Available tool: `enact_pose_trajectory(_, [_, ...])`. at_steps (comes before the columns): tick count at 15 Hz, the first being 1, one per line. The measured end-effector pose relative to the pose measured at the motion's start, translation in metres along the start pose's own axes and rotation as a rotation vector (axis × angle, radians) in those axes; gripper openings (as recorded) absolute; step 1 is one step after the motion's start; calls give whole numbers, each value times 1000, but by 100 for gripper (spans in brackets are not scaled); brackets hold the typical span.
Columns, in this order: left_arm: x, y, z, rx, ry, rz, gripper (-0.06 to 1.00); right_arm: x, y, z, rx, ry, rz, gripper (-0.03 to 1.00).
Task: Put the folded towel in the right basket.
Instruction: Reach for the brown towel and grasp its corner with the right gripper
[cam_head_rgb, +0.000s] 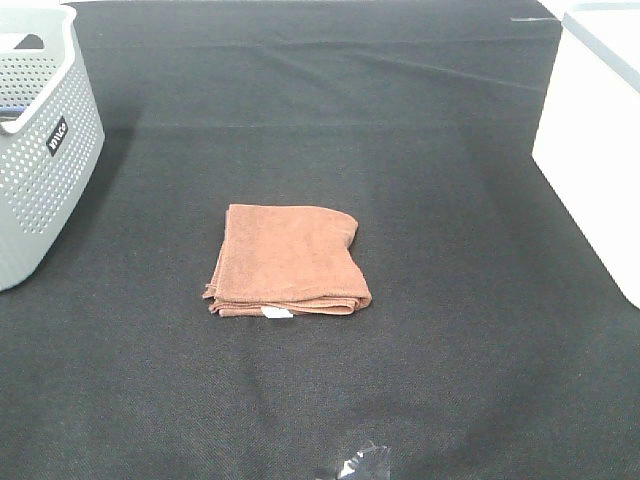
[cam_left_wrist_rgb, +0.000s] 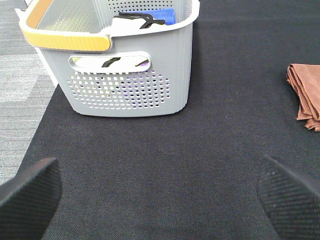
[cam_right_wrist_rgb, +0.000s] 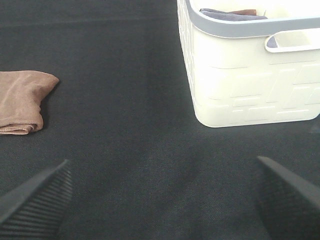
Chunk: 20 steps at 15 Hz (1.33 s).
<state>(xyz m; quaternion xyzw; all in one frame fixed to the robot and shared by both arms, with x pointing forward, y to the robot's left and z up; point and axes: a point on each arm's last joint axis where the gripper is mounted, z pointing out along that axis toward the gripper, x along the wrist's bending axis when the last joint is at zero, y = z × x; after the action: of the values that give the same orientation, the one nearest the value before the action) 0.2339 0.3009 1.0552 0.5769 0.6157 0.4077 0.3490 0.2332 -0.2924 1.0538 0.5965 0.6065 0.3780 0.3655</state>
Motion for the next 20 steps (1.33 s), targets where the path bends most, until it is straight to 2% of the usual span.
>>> enact_pose_trajectory(10, [0,0,0,0,0,0,99,0,0,0,1,0,0,93])
enact_pose_trajectory(11, [0,0,0,0,0,0,99,0,3,3,25,1,2,93])
enact_pose_trajectory(13, [0,0,0,0,0,0,99,0,38,25,203,35,45,93])
enact_pose_trajectory(15, [0,0,0,0,0,0,99,5,87,52,340,110,127,93])
enact_pose_trajectory(18, [0,0,0,0,0,0,99,8,147,99,434,177,193,93])
enact_pose_trajectory(20, [0,0,0,0,0,0,99,8,168,129,477,198,221,93])
